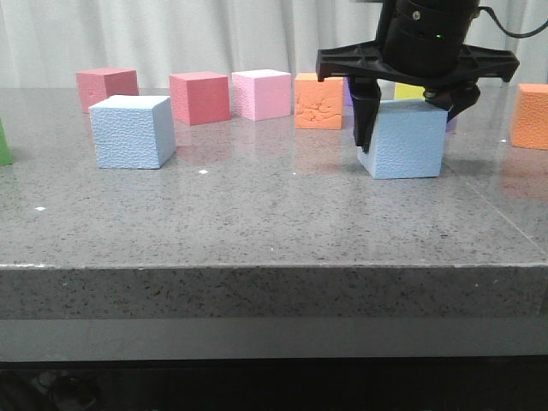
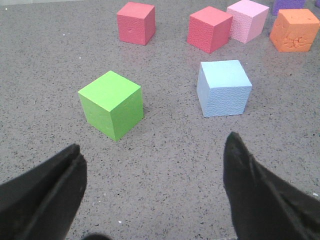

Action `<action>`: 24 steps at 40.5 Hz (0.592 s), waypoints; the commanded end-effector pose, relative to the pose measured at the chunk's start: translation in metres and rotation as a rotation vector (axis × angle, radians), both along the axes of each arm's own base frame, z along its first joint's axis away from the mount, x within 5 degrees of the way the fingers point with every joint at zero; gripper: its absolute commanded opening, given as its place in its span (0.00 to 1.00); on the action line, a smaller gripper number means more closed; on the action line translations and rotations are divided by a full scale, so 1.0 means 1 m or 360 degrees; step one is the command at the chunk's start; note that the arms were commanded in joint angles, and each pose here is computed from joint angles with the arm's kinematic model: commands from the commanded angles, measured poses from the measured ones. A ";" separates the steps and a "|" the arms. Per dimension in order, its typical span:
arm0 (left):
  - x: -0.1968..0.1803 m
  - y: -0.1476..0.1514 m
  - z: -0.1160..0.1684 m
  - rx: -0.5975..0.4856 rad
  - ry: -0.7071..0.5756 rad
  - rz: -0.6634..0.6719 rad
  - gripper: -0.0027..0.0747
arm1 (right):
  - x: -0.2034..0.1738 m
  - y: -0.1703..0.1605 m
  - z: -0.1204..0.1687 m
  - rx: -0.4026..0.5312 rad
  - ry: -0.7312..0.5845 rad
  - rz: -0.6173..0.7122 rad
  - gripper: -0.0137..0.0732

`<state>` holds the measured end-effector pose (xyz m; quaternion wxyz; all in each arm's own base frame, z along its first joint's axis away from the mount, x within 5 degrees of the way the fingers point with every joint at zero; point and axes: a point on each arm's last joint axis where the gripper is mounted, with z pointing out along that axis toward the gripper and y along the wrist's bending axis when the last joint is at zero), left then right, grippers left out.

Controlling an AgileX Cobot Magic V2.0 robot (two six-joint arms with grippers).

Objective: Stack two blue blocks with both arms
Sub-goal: 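Close the right gripper and lift the light-blue cube, then carry the cube toward the table center and lower it down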

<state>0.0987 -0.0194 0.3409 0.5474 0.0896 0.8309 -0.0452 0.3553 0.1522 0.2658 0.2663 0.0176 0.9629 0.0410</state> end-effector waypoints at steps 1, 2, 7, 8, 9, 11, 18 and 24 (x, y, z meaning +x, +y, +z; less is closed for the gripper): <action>0.003 -0.001 0.017 -0.0037 -0.0172 -0.0009 0.75 | -0.005 -0.001 0.037 0.0023 -0.0172 0.0029 0.62; 0.003 -0.001 0.017 -0.0037 -0.0173 -0.0009 0.75 | -0.007 0.002 0.040 0.0030 -0.0184 0.0044 0.62; 0.003 -0.001 0.017 -0.0034 -0.0174 -0.0009 0.75 | -0.014 0.019 0.057 0.0024 -0.0276 0.0137 0.62; 0.003 -0.001 0.017 -0.0034 -0.0174 -0.0009 0.75 | -0.015 0.022 0.061 0.0002 -0.0296 0.0159 0.62; 0.003 -0.001 0.017 -0.0034 -0.0174 -0.0009 0.75 | -0.016 0.025 0.063 -0.0020 -0.0303 0.0184 0.62; 0.003 -0.001 0.017 -0.0032 -0.0174 -0.0008 0.75 | -0.021 0.033 0.072 -0.0081 -0.0331 0.0267 0.62; 0.003 -0.001 0.017 -0.0028 -0.0175 -0.0008 0.75 | -0.031 0.049 0.096 -0.0035 -0.0344 0.0310 0.62; 0.003 -0.001 0.017 -0.0028 -0.0175 -0.0008 0.75 | -0.029 0.059 0.100 0.0069 -0.0347 0.0244 0.62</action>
